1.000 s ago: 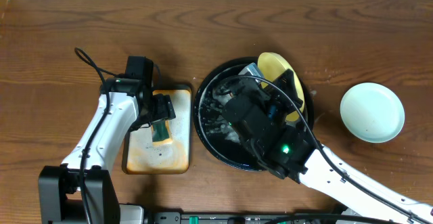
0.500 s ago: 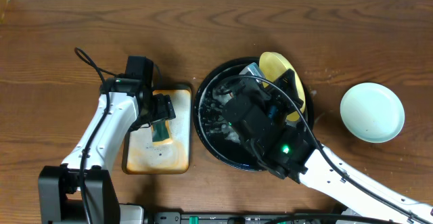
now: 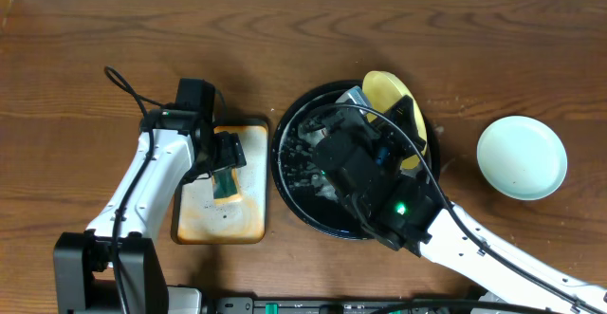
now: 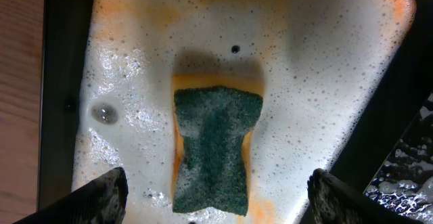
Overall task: Clean dirty plates on tray and stack at the side
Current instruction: 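Lift the yellow plate up out of the black tray with the right gripper, then carry the yellow plate right and lay it on the green plate stack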
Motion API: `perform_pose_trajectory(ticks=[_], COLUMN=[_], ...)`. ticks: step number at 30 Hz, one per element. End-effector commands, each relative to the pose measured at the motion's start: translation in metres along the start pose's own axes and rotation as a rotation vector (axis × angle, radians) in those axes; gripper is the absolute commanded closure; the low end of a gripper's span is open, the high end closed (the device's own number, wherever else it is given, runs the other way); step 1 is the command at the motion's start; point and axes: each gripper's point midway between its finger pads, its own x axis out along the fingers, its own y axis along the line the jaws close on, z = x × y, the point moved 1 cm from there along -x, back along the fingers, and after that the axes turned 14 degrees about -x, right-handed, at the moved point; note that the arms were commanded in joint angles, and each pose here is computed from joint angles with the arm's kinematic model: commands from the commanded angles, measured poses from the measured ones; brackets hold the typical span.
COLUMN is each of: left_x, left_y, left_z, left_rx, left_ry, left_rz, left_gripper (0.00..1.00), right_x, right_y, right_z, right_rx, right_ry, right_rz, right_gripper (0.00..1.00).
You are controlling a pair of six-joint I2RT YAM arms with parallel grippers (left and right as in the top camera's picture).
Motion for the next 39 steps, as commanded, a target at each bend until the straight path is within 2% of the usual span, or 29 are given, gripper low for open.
perform_pose_trajectory(ticks=[1,6,12,17,23,28,30,34,39], left_x=[-0.001,-0.001,-0.001,-0.001,-0.001,-0.001,-0.001,-0.001,-0.001], left_y=[0.002,0.002,0.002,0.002,0.002,0.002,0.002,0.002,0.002], left_z=[0.001,0.001,0.001,0.001,0.001,0.001,0.001,0.001,0.001], left_rx=[0.002,0.002,0.002,0.002,0.002,0.002,0.002,0.002,0.002], left_ry=[-0.005,-0.005,-0.005,-0.005,-0.005,-0.005,-0.005,-0.005,-0.005], left_rz=[0.003,0.003,0.003,0.003,0.003,0.003,0.003,0.003,0.003], left_gripper=[0.14,0.14,0.14,0.14,0.14,0.14,0.14,0.14,0.14], right_x=[0.007,0.010,0.043,0.071,0.101,0.119,0.128,0.141,0.151], right_y=[-0.011,-0.006,-0.005,0.018,0.025,0.024,0.022,0.024,0.038], right_z=[-0.007,-0.004,-0.032,-0.054,-0.116,-0.167,-0.198,-0.262,-0.303], right_rx=[0.078,0.136,0.278,0.472,0.745,1.050,1.162,1.272,1.328], right_ry=[0.029,0.007,0.102,0.114,0.248,0.313,0.373,0.523,0.637], right_rz=[-0.015,0.023,0.059,0.301,0.495,0.643,0.642,0.570,0.544], right_gripper=[0.99,0.99,0.99,0.99,0.99,0.99,0.99,0.99,0.99])
